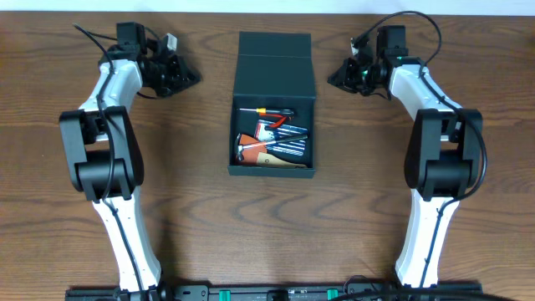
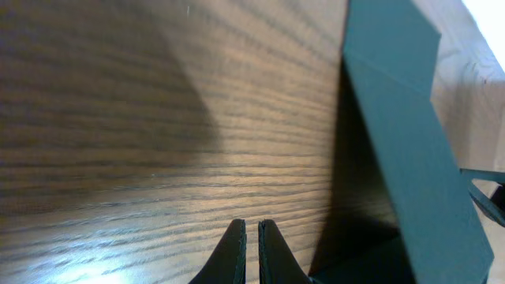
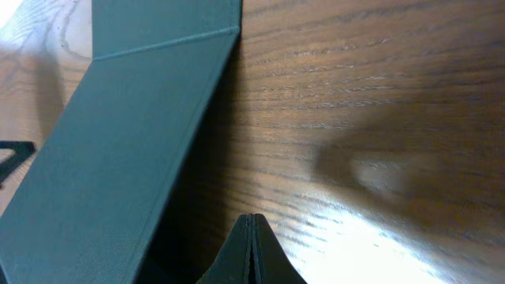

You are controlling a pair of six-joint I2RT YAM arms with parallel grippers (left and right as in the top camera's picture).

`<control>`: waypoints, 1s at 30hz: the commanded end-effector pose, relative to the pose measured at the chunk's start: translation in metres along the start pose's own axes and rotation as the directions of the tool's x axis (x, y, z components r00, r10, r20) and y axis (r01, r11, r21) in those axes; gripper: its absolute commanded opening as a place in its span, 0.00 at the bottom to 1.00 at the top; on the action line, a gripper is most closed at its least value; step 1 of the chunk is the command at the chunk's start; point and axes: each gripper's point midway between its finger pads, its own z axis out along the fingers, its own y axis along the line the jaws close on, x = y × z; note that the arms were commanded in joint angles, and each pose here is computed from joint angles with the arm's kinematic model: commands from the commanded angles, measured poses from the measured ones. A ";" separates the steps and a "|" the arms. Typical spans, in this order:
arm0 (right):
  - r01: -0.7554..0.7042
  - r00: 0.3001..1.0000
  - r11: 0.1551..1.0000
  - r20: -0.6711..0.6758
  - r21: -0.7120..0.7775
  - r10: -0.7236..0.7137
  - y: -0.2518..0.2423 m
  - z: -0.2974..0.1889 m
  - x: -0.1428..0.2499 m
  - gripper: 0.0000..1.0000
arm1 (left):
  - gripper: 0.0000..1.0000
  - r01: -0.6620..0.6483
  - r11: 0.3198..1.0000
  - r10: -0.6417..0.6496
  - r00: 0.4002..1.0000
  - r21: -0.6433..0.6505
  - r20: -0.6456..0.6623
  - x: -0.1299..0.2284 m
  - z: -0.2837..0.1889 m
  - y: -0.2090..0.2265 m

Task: Pack container
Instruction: 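Move both grippers to the box lid's far edge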

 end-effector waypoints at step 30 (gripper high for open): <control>0.160 0.986 0.841 0.120 -0.517 -0.114 0.131 -0.018 -0.034 0.01 | 0.06 -0.256 0.891 0.168 0.954 0.376 0.249 -0.056 -0.034 -0.130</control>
